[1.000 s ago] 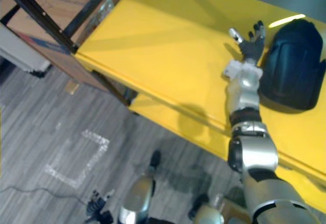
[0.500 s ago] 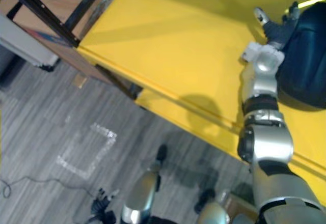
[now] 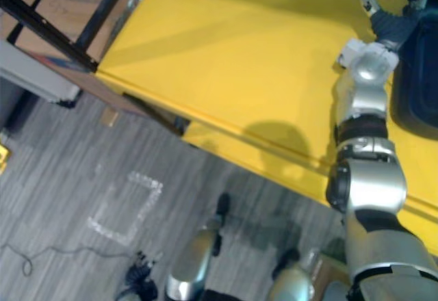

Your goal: Walk over and take plastic housings, then place them on the shelf

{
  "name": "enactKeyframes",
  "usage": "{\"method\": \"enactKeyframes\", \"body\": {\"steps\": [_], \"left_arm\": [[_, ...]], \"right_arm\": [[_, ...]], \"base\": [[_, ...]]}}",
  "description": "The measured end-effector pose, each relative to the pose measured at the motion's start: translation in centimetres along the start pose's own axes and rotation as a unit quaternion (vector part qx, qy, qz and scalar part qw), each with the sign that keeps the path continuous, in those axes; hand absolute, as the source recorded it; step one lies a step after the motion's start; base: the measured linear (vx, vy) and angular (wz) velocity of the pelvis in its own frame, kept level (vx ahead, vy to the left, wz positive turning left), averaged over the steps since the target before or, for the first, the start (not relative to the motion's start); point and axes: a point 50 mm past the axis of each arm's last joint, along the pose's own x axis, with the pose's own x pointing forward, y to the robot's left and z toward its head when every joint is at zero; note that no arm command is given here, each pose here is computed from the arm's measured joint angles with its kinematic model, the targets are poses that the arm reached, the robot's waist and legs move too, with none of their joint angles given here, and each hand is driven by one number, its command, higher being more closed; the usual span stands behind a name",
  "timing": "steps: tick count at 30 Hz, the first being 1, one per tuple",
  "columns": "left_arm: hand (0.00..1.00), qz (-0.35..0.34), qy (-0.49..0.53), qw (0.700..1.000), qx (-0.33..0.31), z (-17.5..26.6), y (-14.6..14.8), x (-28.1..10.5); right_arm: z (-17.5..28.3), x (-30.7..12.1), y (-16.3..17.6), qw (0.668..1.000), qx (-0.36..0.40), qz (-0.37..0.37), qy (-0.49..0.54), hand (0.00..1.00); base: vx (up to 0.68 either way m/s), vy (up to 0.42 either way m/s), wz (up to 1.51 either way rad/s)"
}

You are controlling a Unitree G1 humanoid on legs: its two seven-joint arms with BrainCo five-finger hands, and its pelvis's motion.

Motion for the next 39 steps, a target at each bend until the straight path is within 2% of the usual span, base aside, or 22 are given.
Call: {"method": "enactKeyframes", "body": {"steps": [26,39], "left_arm": [[0.00,-0.019,-0.005,1.000,-0.014,0.5,-0.6,0.0],[0.00,-0.021,-0.003,1.000,-0.010,0.5,-0.5,0.1]], "right_arm": [[0.8,0.8,-2.1,0.995,-0.014,-0.102,0.001,0.00],[0.9,1.1,-2.6,0.994,-0.036,-0.108,0.002,0.00]], "base": [[0.00,-0.001,0.00],[0.00,0.000,0.00]]}}
